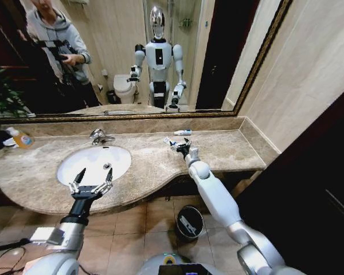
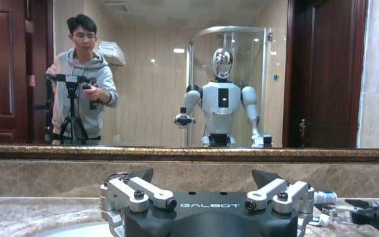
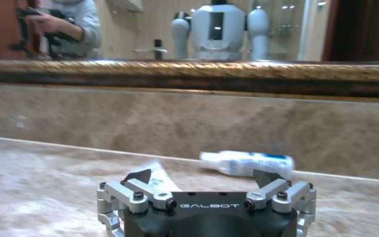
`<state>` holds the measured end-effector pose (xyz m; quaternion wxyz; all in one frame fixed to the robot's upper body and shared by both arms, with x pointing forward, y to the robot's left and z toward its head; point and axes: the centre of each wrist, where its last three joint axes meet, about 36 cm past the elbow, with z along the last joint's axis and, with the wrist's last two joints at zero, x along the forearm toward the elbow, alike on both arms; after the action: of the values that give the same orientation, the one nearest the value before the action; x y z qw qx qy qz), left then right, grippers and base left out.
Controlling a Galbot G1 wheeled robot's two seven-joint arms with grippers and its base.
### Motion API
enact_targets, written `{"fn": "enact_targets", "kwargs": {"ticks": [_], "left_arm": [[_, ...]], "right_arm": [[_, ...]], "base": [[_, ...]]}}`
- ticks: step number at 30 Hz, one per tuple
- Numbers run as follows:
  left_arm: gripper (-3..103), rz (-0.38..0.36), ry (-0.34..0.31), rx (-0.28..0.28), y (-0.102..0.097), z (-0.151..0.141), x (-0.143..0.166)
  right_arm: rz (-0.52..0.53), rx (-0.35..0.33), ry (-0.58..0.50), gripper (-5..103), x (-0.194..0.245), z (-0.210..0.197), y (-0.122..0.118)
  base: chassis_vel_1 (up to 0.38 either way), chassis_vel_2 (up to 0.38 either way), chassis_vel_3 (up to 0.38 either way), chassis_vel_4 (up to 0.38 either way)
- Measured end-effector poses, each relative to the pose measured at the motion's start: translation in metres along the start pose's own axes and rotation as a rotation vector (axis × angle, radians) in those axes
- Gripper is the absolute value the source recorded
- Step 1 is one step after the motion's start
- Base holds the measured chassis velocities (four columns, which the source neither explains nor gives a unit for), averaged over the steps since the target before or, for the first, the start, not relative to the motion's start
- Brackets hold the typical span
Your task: Pick up the trash from the sink and place it in the trash bin.
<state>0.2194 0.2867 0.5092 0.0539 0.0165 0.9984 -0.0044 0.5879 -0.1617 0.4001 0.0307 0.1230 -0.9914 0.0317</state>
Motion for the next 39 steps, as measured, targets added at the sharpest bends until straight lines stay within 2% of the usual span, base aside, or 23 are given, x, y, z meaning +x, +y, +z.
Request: {"fn": "enact_targets", "kwargs": {"ticks": [12, 15, 17, 18, 19, 20, 21, 24, 28, 31, 32, 39], "left_arm": [[100, 0.000, 0.000, 0.000, 0.000, 0.000, 0.000], [100, 0.000, 0.000, 0.000, 0.000, 0.000, 0.000], [100, 0.000, 0.000, 0.000, 0.000, 0.000, 0.000], [100, 0.000, 0.000, 0.000, 0.000, 0.000, 0.000], [100, 0.000, 0.000, 0.000, 0.000, 0.000, 0.000], [100, 0.000, 0.000, 0.000, 0.000, 0.000, 0.000], [100, 0.000, 0.000, 0.000, 0.000, 0.000, 0.000], [100, 0.000, 0.000, 0.000, 0.000, 0.000, 0.000], [100, 0.000, 0.000, 0.000, 0.000, 0.000, 0.000], [100, 0.000, 0.000, 0.000, 0.000, 0.000, 0.000], [100, 0.000, 0.000, 0.000, 0.000, 0.000, 0.000], [100, 0.000, 0.000, 0.000, 0.000, 0.000, 0.000]], "right_arm": [[-0.024, 0.035, 0.021, 101, -0.018, 0.017, 0.020], [-0.026, 0.057, 0.034, 88, -0.025, 0.023, 0.020], [-0.025, 0.062, 0.037, 88, -0.026, 0.024, 0.020], [-0.024, 0.067, 0.040, 83, -0.027, 0.025, 0.019], [-0.023, 0.073, 0.041, 72, -0.028, 0.025, 0.019], [-0.023, 0.073, 0.041, 72, -0.028, 0.025, 0.019], [-0.022, 0.077, 0.042, 66, -0.028, 0.025, 0.019], [-0.023, 0.079, 0.042, 61, -0.028, 0.025, 0.019], [-0.023, 0.081, 0.045, 39, -0.025, 0.028, 0.019], [-0.024, 0.081, 0.044, 34, -0.024, 0.028, 0.019], [-0.023, 0.081, 0.043, 26, -0.023, 0.028, 0.018], [-0.021, 0.080, 0.033, 24, -0.019, 0.025, 0.015]], "base": [[0.000, 0.000, 0.000, 0.000], [0.000, 0.000, 0.000, 0.000], [0.000, 0.000, 0.000, 0.000], [0.000, 0.000, 0.000, 0.000], [0.000, 0.000, 0.000, 0.000], [0.000, 0.000, 0.000, 0.000], [0.000, 0.000, 0.000, 0.000], [0.000, 0.000, 0.000, 0.000], [0.000, 0.000, 0.000, 0.000], [0.000, 0.000, 0.000, 0.000], [0.000, 0.000, 0.000, 0.000], [0.000, 0.000, 0.000, 0.000]]}}
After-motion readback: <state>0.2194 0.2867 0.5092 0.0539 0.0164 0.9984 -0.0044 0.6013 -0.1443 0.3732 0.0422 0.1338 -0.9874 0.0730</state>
